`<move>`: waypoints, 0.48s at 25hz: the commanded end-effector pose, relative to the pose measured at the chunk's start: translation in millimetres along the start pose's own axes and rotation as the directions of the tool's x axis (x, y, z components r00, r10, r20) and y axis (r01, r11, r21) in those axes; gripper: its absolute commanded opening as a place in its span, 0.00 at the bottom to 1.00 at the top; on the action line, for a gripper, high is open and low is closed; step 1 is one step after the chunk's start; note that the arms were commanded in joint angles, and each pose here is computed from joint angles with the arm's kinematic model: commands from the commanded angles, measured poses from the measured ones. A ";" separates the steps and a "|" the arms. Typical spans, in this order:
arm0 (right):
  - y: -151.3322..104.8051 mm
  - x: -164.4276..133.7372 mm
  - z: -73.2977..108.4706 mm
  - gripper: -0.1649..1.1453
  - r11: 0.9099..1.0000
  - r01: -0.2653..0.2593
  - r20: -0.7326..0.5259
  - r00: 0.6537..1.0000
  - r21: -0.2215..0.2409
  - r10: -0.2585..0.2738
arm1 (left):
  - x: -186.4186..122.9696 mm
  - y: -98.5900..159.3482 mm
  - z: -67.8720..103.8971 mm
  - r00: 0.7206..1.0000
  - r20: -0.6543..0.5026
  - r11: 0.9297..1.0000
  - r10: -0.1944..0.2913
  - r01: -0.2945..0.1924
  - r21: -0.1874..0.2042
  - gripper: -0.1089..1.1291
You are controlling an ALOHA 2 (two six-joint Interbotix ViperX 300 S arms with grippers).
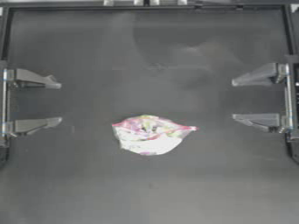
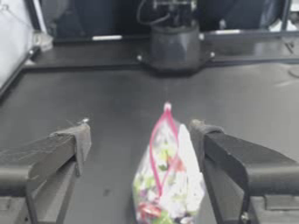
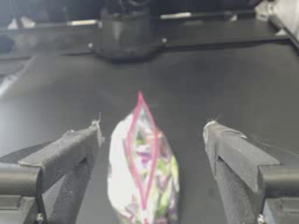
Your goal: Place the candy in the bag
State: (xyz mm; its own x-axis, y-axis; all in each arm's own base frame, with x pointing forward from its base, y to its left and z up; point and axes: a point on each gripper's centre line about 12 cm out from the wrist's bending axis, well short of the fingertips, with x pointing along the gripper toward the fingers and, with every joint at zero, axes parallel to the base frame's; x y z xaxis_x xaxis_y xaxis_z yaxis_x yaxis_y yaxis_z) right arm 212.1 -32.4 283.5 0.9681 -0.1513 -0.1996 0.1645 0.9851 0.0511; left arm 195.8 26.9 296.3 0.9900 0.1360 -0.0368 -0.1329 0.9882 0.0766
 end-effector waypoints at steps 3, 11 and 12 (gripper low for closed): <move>0.6 -4.0 5.6 0.88 1.000 -0.005 0.030 1.000 0.005 0.005 | -5.8 0.8 6.0 0.999 0.032 1.000 0.004 -0.004 -0.002 0.88; 0.3 -4.6 6.2 0.88 1.000 -0.003 0.033 0.999 -0.003 0.003 | -14.8 1.1 2.6 0.999 0.052 1.000 0.009 -0.009 -0.003 0.88; 0.3 -4.9 6.4 0.88 1.000 -0.003 0.035 0.999 -0.003 0.003 | -15.1 1.3 2.2 0.999 0.051 1.000 0.010 -0.010 -0.003 0.88</move>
State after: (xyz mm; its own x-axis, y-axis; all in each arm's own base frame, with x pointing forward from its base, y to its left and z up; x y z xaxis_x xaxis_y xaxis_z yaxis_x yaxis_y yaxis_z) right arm 207.2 -31.6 285.6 0.9716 -0.1518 -0.1816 0.1635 0.9852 0.0515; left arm 180.1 25.3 295.3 0.9902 0.1393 0.0046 -0.1392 0.9874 0.0751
